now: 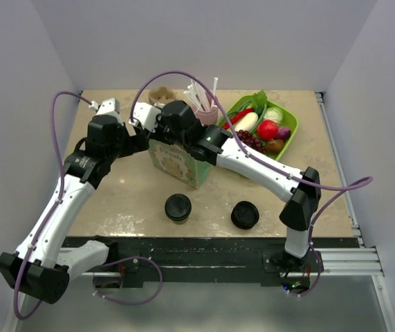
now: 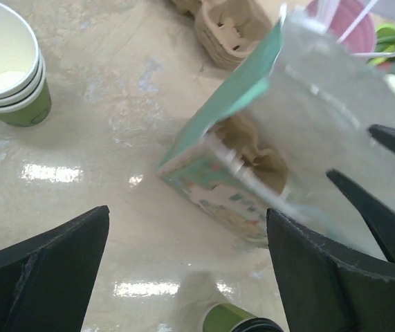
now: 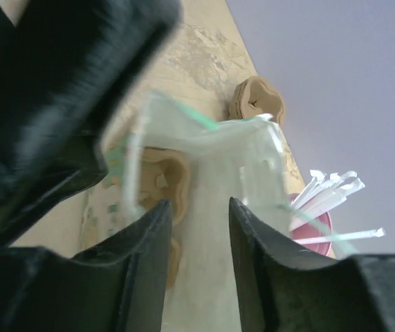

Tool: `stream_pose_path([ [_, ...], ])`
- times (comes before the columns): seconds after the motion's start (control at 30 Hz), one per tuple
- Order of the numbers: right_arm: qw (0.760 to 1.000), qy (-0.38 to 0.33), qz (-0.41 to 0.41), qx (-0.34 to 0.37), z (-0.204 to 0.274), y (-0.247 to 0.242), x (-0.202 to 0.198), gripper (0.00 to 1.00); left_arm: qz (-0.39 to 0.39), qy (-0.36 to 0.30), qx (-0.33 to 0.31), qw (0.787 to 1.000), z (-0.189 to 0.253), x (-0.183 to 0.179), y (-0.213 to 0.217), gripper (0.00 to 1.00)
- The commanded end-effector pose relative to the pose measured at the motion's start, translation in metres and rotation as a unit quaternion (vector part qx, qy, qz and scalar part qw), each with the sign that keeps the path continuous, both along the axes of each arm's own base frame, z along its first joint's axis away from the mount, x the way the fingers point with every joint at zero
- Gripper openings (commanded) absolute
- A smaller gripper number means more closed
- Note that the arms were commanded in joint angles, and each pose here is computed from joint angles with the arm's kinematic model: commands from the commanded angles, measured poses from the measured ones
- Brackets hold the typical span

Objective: Pack the takeout coffee

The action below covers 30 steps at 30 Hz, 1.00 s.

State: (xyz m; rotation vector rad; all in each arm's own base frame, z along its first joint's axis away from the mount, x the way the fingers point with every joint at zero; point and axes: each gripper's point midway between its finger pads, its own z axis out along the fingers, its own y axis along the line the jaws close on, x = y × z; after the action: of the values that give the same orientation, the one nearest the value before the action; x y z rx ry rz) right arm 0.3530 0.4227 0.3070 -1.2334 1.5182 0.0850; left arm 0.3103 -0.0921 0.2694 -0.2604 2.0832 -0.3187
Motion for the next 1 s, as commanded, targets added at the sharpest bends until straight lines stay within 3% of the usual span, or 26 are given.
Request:
stream_pose_path([
  [0.0, 0.997, -0.034, -0.027, 0.069, 0.052, -0.002, 0.006, 0.49, 0.027, -0.016, 0.022, 0.999, 0.006, 0.017, 0.008, 1.00],
  [0.03, 0.994, -0.032, -0.049, 0.090, 0.059, -0.006, 0.009, 0.62, 0.030, -0.024, 0.023, 0.999, 0.012, 0.021, 0.009, 1.00],
  [0.17, 0.967, -0.051, -0.172, 0.182, 0.105, -0.047, 0.021, 0.79, 0.018, -0.040, 0.031, 0.999, 0.030, 0.037, 0.003, 1.00],
  [0.3, 0.925, -0.042, -0.273, 0.261, 0.122, -0.096, 0.013, 0.90, 0.020, -0.078, 0.035, 0.996, 0.060, 0.044, 0.005, 1.00],
  [0.37, 0.888, -0.020, -0.328, 0.322, 0.128, -0.126, 0.001, 0.92, 0.001, -0.095, 0.031, 0.995, 0.072, 0.048, -0.002, 1.00],
  [0.4, 0.883, -0.002, -0.354, 0.308, 0.106, -0.136, -0.003, 0.94, -0.012, -0.109, 0.038, 0.993, 0.079, 0.052, -0.005, 1.00],
  [0.47, 0.844, 0.034, -0.396, 0.360, 0.097, -0.155, -0.014, 0.94, -0.052, -0.110, 0.050, 0.991, 0.075, 0.063, -0.018, 1.00],
  [0.53, 0.829, 0.069, -0.409, 0.375, 0.066, -0.156, -0.022, 0.96, -0.103, -0.120, 0.081, 0.984, 0.077, 0.072, -0.029, 1.00],
  [0.67, 0.826, 0.118, -0.385, 0.395, 0.042, -0.139, -0.027, 0.98, -0.150, -0.079, 0.129, 0.977, 0.040, 0.102, -0.042, 1.00],
  [0.87, 0.812, 0.132, -0.432, 0.370, -0.002, -0.127, -0.015, 0.98, -0.106, 0.013, 0.183, 0.977, -0.022, 0.134, -0.027, 0.96],
  [0.93, 0.815, 0.135, -0.437, 0.354, -0.019, -0.118, -0.009, 0.97, -0.100, 0.034, 0.187, 0.977, -0.035, 0.141, -0.026, 0.86],
  [0.97, 0.813, 0.135, -0.446, 0.348, -0.024, -0.118, -0.008, 0.94, -0.096, 0.039, 0.183, 0.978, -0.038, 0.142, -0.027, 0.72],
])
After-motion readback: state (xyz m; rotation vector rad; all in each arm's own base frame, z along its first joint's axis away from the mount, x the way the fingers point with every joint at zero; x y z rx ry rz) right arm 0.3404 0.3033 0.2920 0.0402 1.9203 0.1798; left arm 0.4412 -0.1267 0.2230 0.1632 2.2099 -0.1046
